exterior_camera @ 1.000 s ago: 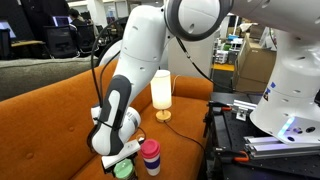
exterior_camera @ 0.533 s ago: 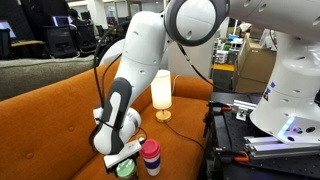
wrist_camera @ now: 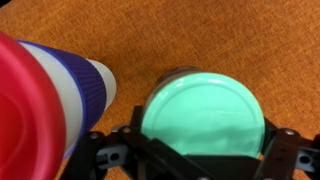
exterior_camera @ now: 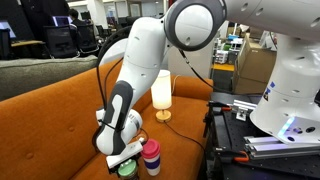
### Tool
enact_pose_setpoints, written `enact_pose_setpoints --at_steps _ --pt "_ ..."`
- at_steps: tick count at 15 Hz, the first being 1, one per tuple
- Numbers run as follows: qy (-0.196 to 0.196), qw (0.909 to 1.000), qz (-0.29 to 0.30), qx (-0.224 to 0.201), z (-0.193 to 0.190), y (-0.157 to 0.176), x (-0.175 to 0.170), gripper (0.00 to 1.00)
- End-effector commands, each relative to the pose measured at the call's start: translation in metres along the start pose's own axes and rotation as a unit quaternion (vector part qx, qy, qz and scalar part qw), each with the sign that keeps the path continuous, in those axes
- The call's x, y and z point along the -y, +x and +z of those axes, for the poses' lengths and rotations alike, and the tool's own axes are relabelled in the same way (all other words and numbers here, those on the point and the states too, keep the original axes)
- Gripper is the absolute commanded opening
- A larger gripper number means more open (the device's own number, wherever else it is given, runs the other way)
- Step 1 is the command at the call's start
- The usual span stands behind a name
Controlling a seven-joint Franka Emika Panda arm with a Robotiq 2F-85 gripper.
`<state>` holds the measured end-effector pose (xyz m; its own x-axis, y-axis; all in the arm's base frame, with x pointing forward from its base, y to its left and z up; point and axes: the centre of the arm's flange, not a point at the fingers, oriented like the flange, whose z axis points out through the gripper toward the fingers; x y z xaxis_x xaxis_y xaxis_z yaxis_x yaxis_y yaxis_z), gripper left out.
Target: Take the green lid from the couch and put it on the clear bottle
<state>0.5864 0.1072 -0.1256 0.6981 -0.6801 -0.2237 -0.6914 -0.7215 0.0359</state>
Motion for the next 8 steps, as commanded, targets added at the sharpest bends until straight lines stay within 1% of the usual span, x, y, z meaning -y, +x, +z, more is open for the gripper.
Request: enact_pose_setpoints --at_steps 1,8 --pt "0.011 0.9998 -0.002 0.018 -0.006 0.003 -0.001 1.0" --pt "0.024 0.9992 -0.017 0.029 -0.023 -0.004 -0.01 1.0"
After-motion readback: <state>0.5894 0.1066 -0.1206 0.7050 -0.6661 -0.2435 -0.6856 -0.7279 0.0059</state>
